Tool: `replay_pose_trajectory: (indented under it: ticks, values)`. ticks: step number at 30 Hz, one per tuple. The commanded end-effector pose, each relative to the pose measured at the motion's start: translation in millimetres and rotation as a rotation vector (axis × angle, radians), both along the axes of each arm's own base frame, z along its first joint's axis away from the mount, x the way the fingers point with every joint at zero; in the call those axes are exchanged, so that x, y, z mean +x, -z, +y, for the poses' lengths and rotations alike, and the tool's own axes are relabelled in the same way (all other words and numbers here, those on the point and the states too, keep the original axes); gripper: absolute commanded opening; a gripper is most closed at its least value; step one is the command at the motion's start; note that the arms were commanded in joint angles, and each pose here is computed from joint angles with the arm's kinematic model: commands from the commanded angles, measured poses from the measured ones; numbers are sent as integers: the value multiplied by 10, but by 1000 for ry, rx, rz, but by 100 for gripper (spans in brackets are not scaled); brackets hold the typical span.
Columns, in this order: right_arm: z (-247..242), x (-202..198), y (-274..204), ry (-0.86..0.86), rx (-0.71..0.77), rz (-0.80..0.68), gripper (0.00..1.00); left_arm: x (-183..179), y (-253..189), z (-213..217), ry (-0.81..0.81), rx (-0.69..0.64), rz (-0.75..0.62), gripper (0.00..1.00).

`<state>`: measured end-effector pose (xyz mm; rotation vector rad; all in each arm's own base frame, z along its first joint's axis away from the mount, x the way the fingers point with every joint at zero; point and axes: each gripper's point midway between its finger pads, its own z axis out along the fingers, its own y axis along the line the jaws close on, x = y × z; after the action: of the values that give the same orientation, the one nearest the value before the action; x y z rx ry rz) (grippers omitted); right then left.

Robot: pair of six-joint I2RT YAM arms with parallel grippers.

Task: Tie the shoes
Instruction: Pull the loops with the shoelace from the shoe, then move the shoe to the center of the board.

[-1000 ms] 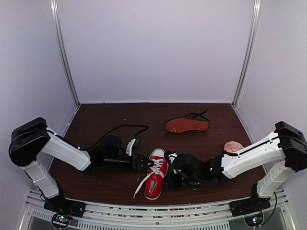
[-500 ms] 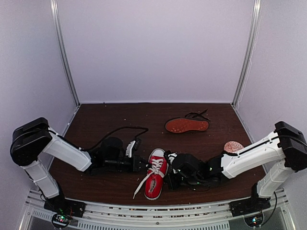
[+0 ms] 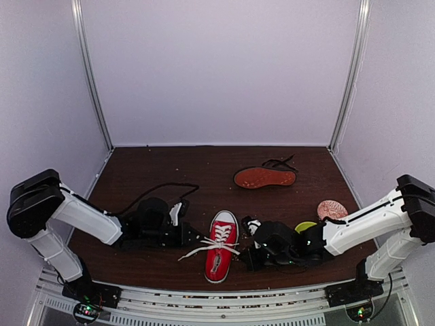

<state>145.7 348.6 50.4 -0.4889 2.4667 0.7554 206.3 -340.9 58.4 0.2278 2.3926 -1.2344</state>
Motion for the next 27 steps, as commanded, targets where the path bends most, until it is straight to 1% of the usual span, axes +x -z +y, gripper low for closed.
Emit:
replay_pose_trajectory:
  ticks: [1,13,22,27]
  values:
    - [-177,-66,124,17,-31,39,0,140,90,210,-94,55,3,0]
    - [-315,-139,251,40,-15,79,0,197,228,457,-171,99,43,0]
    - [-401,-173,307,54,-1,92,0,244,230,548,-197,127,40,0]
    - [-354,-183,236,30,28,82,0,246,159,484,-161,108,20,0]
